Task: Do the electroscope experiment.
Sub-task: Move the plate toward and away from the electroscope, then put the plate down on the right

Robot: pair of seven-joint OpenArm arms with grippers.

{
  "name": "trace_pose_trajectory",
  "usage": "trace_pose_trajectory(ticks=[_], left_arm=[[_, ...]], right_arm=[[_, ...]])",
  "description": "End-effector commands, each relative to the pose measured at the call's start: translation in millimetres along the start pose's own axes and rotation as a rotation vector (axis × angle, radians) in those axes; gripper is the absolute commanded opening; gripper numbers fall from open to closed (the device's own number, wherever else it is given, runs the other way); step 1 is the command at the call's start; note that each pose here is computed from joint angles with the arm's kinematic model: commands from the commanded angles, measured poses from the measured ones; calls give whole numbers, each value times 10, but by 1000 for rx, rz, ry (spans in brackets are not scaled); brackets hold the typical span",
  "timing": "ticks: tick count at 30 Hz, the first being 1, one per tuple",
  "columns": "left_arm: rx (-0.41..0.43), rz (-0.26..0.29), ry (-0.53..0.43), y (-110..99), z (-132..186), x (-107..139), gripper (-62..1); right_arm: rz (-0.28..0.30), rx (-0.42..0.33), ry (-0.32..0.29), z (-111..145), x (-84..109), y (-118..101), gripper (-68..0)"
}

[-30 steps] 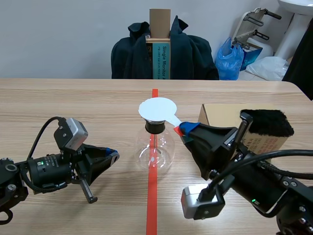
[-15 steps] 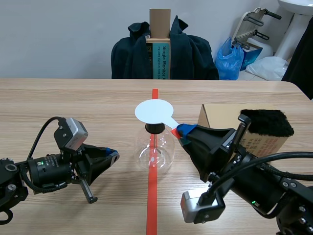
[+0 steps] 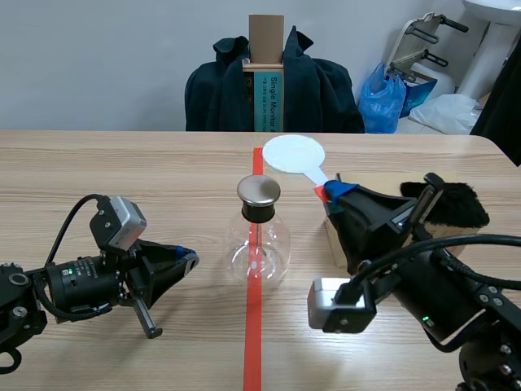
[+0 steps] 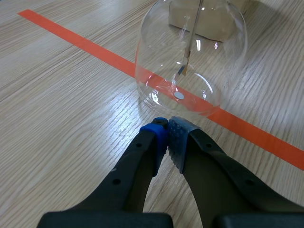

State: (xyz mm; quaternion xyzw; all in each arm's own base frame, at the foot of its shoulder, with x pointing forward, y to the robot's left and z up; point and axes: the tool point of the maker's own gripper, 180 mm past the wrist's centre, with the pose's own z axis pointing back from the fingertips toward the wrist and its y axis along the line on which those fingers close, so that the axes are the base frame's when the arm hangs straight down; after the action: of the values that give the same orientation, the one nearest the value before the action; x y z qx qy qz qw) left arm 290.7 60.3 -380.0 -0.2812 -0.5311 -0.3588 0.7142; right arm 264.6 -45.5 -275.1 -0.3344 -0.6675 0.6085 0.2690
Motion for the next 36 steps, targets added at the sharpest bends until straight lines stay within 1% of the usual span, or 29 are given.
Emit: trace_pose_trajectory(ticks=[1,6,8,10,14,20,24,30,36], left_arm=[[2,-6,-45,22,-34,128,-590],[2,-6,-45,22,-34,128,-590],[2,-6,-45,22,-34,128,-590],[2,-6,-45,22,-34,128,-590],[2,-5,-46,22,-34,128,-590],[2,-5,-46,22,-34,128,-590],[2,-5,-46,21,-33,127,-590],[2,-5,-45,23,-32,127,-590],[2,-5,-45,23,-32,126,-590]], right_arm=[[30,-45,39,-35,-162,-158,-667],[28,-49,168,0,-410,-173,-667],[19,-56,215,42,-497,-181,-667],[12,-50,245,116,-550,-161,-667],[-9,-5,275,268,-581,-39,-667],[-22,60,318,398,-639,202,-667],[-33,89,340,446,-661,325,-667],[-46,93,352,437,-641,376,-667],[-55,109,377,450,-673,409,-667]])
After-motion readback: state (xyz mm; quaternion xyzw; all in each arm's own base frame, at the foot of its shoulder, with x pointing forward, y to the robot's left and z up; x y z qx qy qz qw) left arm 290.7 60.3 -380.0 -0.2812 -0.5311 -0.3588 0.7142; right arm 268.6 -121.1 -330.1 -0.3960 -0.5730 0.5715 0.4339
